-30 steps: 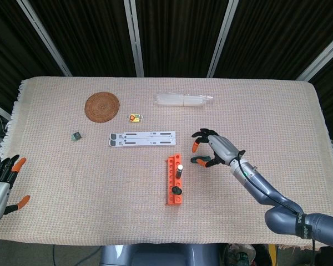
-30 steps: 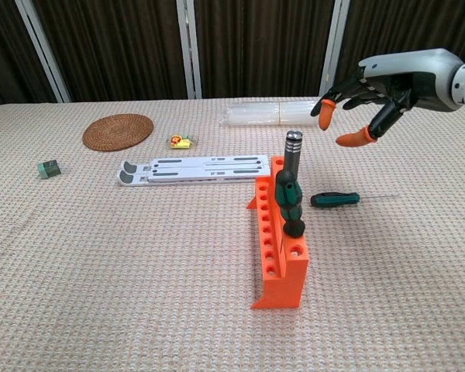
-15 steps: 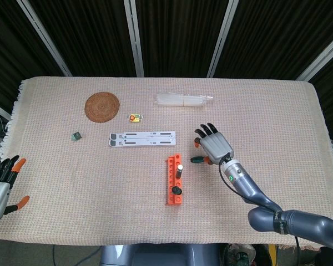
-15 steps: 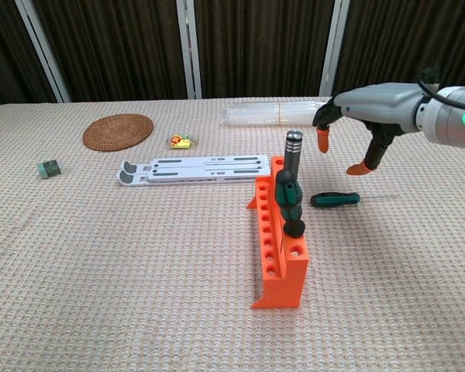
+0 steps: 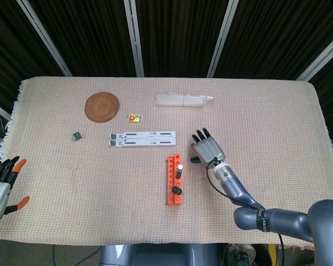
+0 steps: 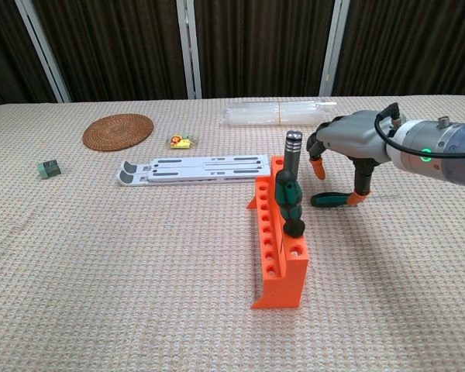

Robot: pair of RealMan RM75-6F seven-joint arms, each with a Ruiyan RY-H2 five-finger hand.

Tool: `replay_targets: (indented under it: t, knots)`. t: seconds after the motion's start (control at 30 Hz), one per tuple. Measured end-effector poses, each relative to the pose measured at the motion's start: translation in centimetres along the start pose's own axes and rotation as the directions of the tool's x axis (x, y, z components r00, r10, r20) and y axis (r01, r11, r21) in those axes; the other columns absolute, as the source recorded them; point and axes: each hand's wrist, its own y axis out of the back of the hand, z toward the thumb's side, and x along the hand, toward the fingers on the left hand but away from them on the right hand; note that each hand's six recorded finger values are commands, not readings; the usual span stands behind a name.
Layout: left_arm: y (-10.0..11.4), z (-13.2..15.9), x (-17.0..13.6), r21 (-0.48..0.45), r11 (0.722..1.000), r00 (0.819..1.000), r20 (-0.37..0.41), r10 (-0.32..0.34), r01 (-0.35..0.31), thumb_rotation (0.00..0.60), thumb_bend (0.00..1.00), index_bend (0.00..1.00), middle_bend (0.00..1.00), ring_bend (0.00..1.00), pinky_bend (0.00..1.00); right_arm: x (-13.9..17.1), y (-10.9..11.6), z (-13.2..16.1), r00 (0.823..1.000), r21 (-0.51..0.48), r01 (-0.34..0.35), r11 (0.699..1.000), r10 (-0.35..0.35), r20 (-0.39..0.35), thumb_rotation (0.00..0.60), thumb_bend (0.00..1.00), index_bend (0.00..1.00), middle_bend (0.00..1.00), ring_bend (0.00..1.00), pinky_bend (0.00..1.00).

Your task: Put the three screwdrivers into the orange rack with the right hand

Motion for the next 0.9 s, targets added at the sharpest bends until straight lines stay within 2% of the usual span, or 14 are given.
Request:
replay_targets:
  t: [0.37,0.57,0.9]
  knots:
    - [-0.1,-0.2,-0.1,0.000,1.000,1.000,-0.006,-0.003,0.003,0.600,0.21,0.00,0.00,0.00,0.00,-0.9,-1.1,-0.8,0.999,0.023,-0.031,0.999,0.030,0.043,0.600,0.11,0.49,0.11,0.00,0.00]
    - [-0.2,-0.2,0.0,0.000,1.000,1.000,-0.006,-0.006,0.006,0.600,0.21,0.00,0.00,0.00,0.00,-0.9,-1.7,-0.7,0.998,0.058,-0.044,0.997,0.042,0.043,0.600,0.12,0.50,0.11,0.00,0.00]
    - [-0.3,-0.4,-0.1,-0.001,1.000,1.000,-0.013,-0.012,0.012,0.600,0.21,0.00,0.00,0.00,0.00,-1.4,-2.1,0.2,0.998,0.080,-0.055,0.995,0.052,0.038,0.600,0.22,0.50,0.12,0.00,0.00]
